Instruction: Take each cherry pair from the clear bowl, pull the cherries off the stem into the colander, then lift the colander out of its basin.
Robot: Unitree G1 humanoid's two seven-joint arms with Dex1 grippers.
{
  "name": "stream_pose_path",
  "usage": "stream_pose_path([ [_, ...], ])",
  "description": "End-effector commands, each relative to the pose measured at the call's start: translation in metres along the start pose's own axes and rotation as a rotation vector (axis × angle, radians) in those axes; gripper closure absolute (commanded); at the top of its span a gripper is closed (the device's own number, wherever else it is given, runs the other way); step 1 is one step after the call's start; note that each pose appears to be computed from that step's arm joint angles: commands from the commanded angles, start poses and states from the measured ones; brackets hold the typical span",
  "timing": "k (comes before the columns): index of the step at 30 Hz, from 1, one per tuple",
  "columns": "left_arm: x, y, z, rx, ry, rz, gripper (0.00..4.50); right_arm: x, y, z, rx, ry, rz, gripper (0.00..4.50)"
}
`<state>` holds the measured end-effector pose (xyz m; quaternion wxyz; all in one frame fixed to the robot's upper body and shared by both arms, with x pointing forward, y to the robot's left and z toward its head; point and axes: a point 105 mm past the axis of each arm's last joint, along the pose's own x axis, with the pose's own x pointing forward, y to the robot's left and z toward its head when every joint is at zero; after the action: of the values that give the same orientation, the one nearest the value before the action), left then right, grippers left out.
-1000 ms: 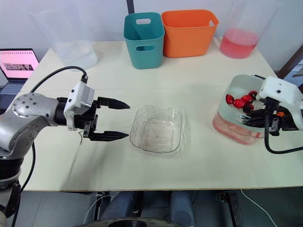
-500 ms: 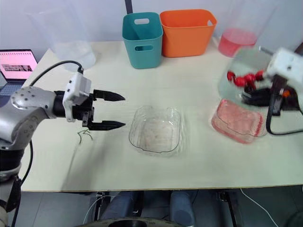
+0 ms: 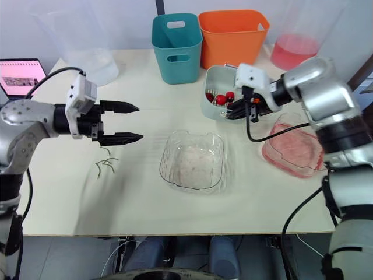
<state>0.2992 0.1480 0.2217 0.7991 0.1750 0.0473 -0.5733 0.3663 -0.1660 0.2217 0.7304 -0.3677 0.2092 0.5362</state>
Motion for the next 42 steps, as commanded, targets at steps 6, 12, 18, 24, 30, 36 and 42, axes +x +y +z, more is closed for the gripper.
stream_pose_path([
  [6, -0.007, -0.008, 0.002, 0.028, 0.009, 0.030, 0.00, 0.011, -0.009, -0.014, -0.023, 0.067, 0.037, 4.33],
  [12, -0.007, -0.006, -0.001, 0.026, 0.010, 0.036, 0.00, 0.018, -0.008, -0.023, -0.006, 0.089, 0.050, 4.33],
  [18, -0.006, 0.003, 0.003, 0.044, -0.028, 0.072, 0.00, 0.013, -0.014, -0.019, -0.004, 0.072, 0.002, 1.82],
  [24, -0.012, 0.013, 0.012, 0.043, -0.083, 0.123, 0.00, -0.025, -0.027, -0.005, 0.041, -0.050, -0.145, 1.37],
  [30, -0.048, 0.043, 0.023, 0.005, -0.168, 0.341, 0.00, -0.086, -0.023, 0.016, 0.162, -0.441, -0.435, 1.37],
  [36, -0.070, 0.047, -0.012, -0.106, -0.125, 0.447, 0.00, -0.125, 0.021, -0.025, 0.403, -0.507, -0.632, 0.82],
  [42, -0.089, 0.039, -0.048, -0.214, -0.098, 0.514, 0.00, -0.155, 0.063, -0.078, 0.605, -0.430, -0.719, 0.02],
])
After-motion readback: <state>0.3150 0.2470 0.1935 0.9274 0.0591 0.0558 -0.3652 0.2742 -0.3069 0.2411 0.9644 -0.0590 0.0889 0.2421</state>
